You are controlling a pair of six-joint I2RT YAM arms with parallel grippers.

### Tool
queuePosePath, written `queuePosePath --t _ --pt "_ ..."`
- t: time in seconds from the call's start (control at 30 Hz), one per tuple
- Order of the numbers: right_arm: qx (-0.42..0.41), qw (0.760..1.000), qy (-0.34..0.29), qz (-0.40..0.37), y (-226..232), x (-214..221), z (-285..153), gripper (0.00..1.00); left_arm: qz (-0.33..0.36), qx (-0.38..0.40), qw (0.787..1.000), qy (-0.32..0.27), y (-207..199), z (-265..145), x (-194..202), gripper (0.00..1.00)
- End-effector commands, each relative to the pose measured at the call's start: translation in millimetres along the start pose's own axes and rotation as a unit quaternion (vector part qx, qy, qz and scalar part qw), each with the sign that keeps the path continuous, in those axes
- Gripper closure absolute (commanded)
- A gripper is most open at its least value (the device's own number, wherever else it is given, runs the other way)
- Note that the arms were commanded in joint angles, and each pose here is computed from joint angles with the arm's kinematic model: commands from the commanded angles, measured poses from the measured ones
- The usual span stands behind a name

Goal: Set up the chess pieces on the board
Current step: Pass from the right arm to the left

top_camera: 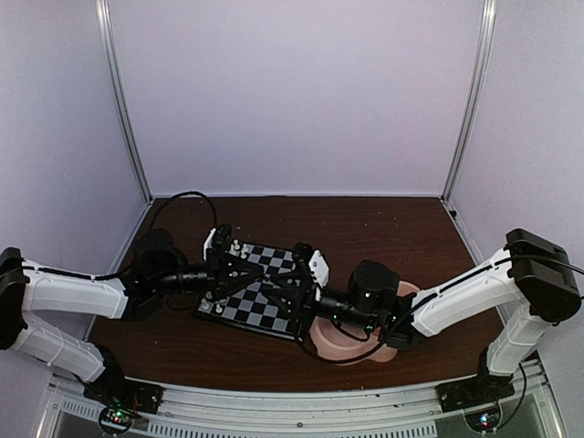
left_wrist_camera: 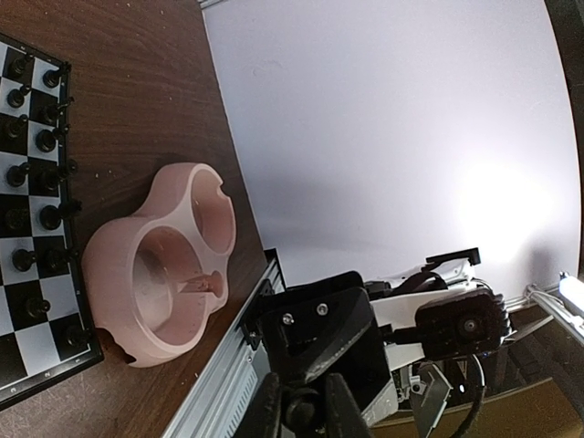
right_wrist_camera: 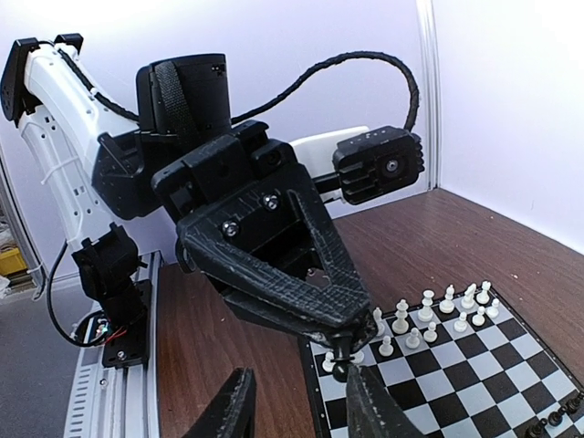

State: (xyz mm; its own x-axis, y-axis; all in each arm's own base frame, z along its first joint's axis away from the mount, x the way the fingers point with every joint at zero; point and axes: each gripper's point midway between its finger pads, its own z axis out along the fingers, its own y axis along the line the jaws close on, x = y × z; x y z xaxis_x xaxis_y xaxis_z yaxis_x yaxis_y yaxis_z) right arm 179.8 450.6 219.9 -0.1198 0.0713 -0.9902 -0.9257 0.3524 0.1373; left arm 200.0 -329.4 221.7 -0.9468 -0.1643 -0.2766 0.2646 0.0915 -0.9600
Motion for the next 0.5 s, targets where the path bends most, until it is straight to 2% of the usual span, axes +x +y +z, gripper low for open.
queuePosePath --t 0.0,0.3,0.47 --pt "0.017 1.0 -0.02 0.005 -6 -12 3 0.61 0.022 0.023 0.999 -0.004 -20 -3 -3 0.85" --pt "0.04 0.999 -0.029 0.015 -18 -11 1 0.56 0.025 0.022 0.999 -0.004 -20 -6 -1 0.85" --pt "0.003 1.0 -0.018 0.015 -6 -11 9 0.64 0.024 0.022 0.999 -0.001 -19 -5 0 0.85"
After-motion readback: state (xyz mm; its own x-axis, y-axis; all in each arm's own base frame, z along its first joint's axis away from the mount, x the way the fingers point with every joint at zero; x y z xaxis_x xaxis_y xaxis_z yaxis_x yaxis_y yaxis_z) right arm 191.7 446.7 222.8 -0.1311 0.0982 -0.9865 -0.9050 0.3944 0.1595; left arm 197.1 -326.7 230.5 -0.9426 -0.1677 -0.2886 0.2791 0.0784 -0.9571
